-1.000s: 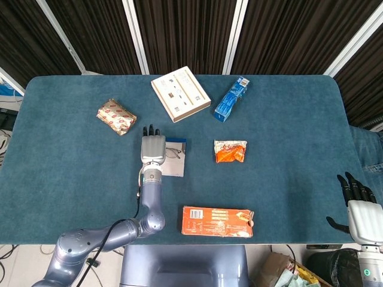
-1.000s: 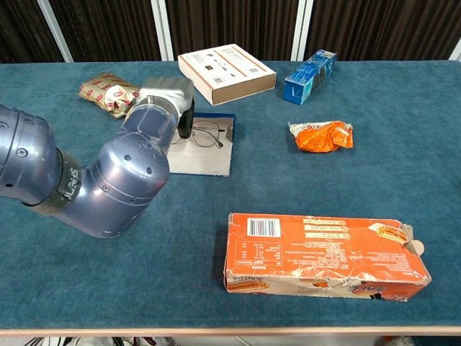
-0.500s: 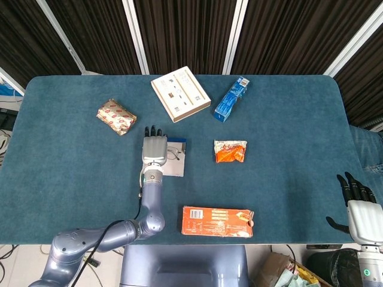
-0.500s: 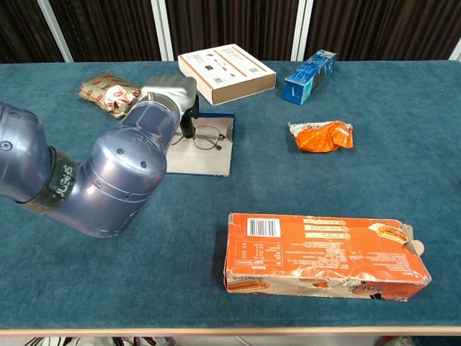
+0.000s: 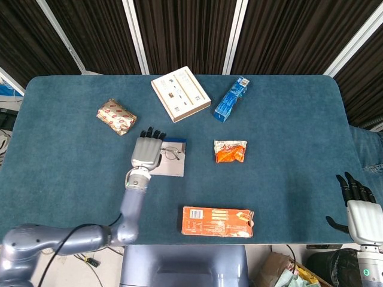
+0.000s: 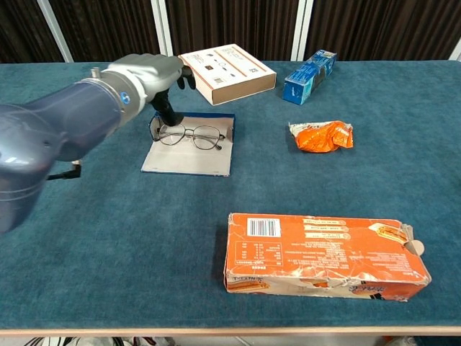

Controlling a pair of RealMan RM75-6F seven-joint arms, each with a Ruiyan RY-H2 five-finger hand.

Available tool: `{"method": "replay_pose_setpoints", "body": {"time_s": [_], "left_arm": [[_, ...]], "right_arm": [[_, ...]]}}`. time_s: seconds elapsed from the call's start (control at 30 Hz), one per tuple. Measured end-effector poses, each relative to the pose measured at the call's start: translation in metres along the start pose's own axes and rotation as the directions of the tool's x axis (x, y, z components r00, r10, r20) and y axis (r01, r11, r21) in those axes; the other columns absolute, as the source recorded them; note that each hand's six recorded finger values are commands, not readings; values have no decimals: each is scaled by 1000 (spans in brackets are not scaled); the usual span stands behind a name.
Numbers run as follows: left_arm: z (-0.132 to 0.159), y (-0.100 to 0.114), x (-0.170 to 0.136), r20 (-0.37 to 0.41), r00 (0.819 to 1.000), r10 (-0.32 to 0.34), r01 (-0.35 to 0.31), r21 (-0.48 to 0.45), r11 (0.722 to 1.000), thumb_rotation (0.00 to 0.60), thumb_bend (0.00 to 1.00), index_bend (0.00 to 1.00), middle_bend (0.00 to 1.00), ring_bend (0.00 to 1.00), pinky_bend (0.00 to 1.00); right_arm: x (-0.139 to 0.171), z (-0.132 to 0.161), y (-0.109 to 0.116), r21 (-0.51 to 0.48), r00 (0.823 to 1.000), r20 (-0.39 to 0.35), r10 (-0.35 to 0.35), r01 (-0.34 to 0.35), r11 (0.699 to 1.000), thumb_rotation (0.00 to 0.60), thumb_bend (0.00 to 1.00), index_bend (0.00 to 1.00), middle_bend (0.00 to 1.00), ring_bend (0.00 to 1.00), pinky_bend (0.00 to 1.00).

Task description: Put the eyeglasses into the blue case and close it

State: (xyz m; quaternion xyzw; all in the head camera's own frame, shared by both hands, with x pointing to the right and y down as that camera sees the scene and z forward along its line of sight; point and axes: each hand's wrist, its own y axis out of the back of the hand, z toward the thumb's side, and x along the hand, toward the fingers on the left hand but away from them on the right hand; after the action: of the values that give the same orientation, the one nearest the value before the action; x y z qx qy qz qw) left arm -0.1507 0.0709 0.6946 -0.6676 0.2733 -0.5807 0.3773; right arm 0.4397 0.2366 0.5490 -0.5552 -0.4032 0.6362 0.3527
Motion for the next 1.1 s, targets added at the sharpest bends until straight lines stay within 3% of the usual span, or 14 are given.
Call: {"method": "replay_pose_setpoints", "body": {"time_s": [0.17, 0.27, 0.37, 0.5, 0.57, 0.73, 1.1], "left_arm": [[-21, 2, -17, 61, 998, -5, 6, -17, 1000, 600, 464, 168, 471, 500, 601], [-29, -5, -27, 85, 995, -50, 54, -49, 997, 600, 477, 135, 604, 636, 671], [-31, -18, -34, 109, 985, -134, 145, -99, 985, 600, 491, 80, 680, 709, 704], [-37, -34, -45, 139, 954, -266, 286, -156, 946, 600, 499, 9, 720, 736, 710], [-41, -39, -47, 142, 945, -295, 316, -155, 936, 600, 499, 0, 728, 743, 713], [-38, -49, -46, 144, 937, -317, 340, -176, 924, 600, 498, 0, 739, 754, 721], [-33, -63, -35, 111, 946, -306, 321, -163, 933, 600, 498, 0, 737, 752, 721]], "right_arm": [[0, 0, 0, 2, 1000, 3, 0, 0, 1000, 600, 238, 45, 25, 125, 161], [-1, 0, -1, 3, 1000, 2, 2, -2, 1000, 600, 241, 45, 25, 125, 161], [-1, 0, -1, 3, 1000, 4, 2, -2, 1000, 600, 242, 45, 26, 125, 161], [-1, -1, -1, 2, 1000, 7, 1, -1, 1000, 600, 242, 45, 25, 125, 161], [-1, 0, -1, 2, 1000, 4, 2, -2, 1000, 600, 242, 45, 25, 125, 161], [0, 0, 0, 0, 1000, 2, 3, -3, 1000, 600, 243, 45, 26, 125, 161], [-1, -1, 0, -4, 1000, 4, 3, -3, 1000, 600, 243, 45, 26, 125, 161]]}}
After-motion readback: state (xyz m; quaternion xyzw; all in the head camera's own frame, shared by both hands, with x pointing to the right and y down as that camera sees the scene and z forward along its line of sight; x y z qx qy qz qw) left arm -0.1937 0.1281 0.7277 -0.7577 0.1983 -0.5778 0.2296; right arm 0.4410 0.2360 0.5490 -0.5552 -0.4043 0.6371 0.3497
